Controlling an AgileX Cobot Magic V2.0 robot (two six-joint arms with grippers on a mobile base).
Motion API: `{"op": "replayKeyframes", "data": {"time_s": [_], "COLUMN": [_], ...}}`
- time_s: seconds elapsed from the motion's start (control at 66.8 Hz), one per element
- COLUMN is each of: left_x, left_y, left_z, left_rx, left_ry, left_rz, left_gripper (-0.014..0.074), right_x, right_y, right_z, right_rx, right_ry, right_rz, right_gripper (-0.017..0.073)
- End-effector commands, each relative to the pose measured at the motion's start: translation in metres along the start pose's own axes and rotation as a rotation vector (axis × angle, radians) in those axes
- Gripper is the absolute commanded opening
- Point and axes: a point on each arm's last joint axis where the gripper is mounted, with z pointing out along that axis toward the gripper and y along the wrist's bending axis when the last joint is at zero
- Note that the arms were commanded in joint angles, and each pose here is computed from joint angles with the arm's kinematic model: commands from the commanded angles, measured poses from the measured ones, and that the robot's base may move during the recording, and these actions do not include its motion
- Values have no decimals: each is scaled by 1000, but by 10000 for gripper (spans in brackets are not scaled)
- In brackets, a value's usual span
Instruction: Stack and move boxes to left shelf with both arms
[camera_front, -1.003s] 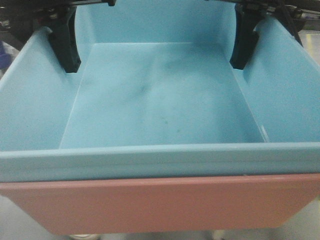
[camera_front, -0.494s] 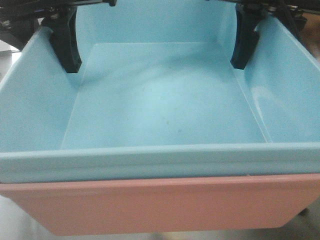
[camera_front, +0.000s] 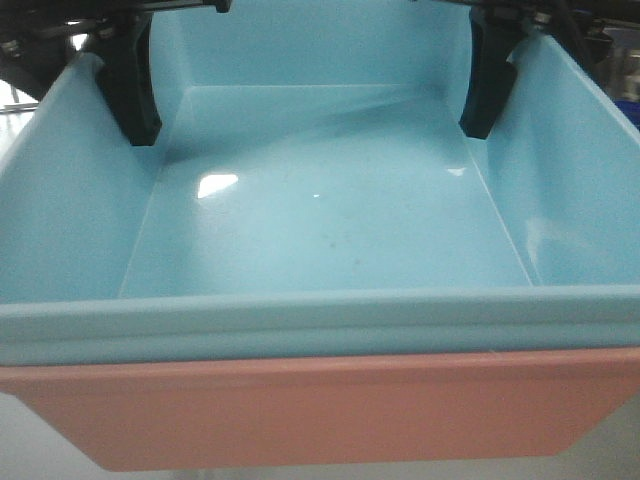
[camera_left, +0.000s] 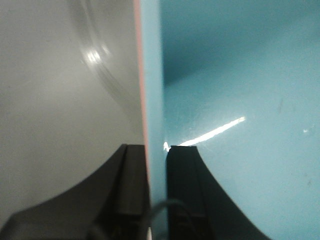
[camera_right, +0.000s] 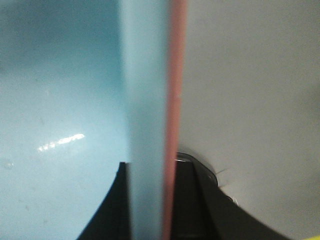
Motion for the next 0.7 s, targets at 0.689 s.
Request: {"op": "replayKeyframes", "data": {"time_s": [0.689], "left_x": [-11], "left_y": [-5], "left_z": [-25], "left_rx": [88], "left_ry": [-97], "left_rz": [-18], "left_gripper": [-3], "right_x": [-4], "right_y": [2], "right_z": [-28], "right_rx": [-32], "right_ry": [-116], "right_rz": [-11], "right_gripper": [56]}}
